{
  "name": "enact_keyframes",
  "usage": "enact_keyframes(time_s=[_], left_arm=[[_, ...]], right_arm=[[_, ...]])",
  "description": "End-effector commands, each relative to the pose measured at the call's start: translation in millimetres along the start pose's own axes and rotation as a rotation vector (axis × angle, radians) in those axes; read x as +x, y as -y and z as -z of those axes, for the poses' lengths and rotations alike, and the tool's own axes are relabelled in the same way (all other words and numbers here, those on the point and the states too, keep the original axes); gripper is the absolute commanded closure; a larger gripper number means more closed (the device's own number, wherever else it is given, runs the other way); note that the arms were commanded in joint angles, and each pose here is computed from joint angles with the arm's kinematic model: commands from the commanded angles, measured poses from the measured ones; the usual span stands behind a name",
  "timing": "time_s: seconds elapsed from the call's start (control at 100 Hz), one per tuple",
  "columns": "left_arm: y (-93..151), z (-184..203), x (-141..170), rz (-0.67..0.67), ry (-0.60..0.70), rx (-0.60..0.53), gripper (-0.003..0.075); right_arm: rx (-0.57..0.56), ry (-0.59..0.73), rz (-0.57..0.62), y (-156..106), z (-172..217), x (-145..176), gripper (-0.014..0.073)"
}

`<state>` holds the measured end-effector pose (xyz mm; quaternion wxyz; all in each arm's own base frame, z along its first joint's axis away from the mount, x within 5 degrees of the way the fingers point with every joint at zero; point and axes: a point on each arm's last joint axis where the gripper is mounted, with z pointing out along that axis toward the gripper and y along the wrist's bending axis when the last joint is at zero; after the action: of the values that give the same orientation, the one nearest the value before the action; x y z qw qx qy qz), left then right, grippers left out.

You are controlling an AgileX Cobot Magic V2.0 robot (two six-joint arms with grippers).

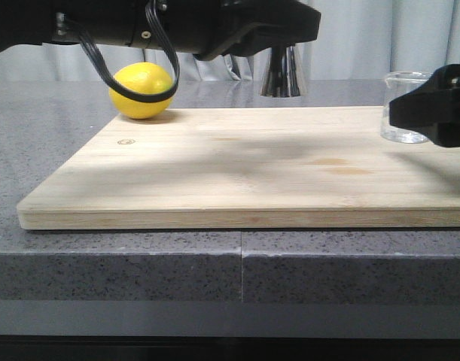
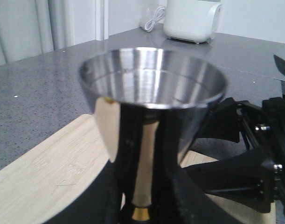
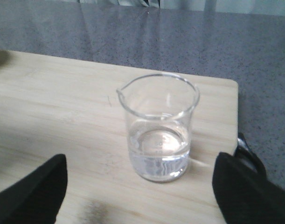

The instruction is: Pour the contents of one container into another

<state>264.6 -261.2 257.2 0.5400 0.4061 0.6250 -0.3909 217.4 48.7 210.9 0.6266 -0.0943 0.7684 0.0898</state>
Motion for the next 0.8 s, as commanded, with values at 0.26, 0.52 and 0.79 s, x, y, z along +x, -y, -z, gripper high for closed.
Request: enact_keyframes(time_s=[0.26,0.52,0.79], left_arm=[[9,8,-32,-0.013,0.138,0.056,0.0741],[10,8,-33,-0.013,0.147,0.065,0.0741],[10,8,-33,-0.017,0.145,0.068,0.0741]], right_arm=[[-0.017,0.140,0.013,0,-21,-24,0.0025],[-0.023,0.154,0.009,0,-35,-21,0.0118],[-0.027,0.146,0.004,1,-45,-11,0.0119]])
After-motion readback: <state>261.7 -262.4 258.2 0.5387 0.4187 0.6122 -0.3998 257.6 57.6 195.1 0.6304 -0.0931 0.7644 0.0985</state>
